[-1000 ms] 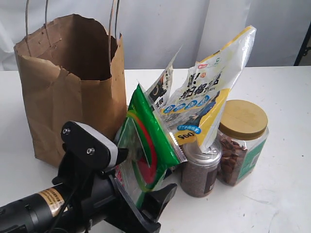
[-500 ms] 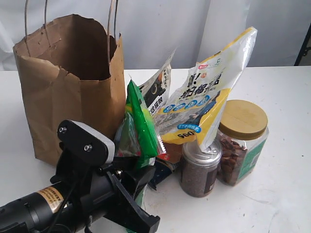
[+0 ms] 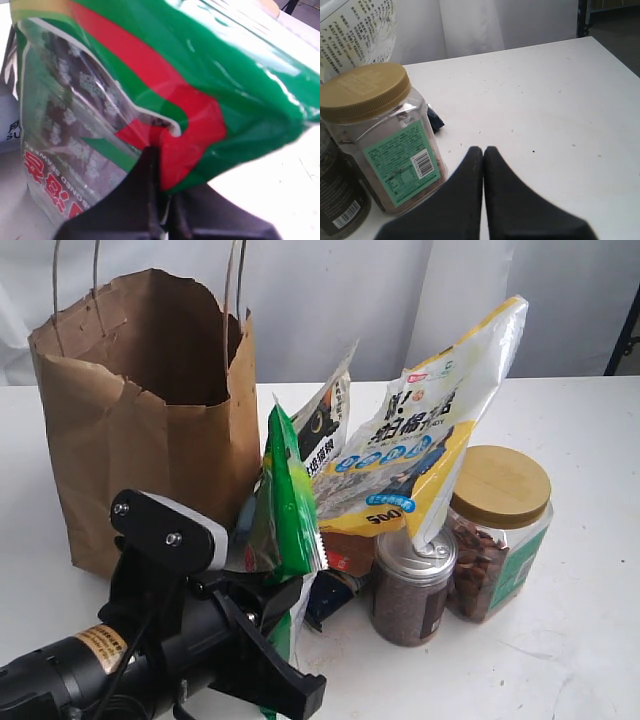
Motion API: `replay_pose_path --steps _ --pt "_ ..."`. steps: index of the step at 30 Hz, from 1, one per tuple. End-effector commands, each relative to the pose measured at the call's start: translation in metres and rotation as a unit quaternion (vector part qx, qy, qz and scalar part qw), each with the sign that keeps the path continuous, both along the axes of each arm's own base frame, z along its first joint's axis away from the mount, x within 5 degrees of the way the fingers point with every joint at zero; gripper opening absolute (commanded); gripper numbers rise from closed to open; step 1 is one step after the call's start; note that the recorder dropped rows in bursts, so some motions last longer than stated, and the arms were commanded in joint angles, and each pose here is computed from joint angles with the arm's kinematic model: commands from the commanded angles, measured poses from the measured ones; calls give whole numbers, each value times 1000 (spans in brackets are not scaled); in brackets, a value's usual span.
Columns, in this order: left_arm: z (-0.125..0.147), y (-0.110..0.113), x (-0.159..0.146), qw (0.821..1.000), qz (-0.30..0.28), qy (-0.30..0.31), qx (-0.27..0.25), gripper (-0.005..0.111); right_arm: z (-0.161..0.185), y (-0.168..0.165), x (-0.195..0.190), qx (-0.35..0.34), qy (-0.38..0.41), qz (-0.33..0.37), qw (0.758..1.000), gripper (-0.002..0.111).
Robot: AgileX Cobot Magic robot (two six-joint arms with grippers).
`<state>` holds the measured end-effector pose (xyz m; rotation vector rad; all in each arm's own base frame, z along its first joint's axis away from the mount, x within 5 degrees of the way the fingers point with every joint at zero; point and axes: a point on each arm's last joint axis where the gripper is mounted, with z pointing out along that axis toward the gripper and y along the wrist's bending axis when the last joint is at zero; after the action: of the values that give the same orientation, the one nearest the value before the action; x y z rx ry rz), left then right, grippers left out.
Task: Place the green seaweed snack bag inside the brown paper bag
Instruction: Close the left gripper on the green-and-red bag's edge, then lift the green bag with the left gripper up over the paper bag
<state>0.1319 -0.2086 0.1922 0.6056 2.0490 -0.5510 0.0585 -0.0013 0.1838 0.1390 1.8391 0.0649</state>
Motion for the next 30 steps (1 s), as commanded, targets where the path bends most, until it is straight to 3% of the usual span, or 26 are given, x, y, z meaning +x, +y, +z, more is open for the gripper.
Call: replay_pose_path --steps 1,15,30 --pt "-2 0 -4 1000 -8 13 5 0 -1 0 0 1 -3 0 1000 0" --pt "33 23 -9 999 -4 -34 22 0 -1 0 0 1 -3 0 1000 0" --pt "79 34 -21 994 -53 -95 -34 0 -1 0 0 1 -3 0 1000 0"
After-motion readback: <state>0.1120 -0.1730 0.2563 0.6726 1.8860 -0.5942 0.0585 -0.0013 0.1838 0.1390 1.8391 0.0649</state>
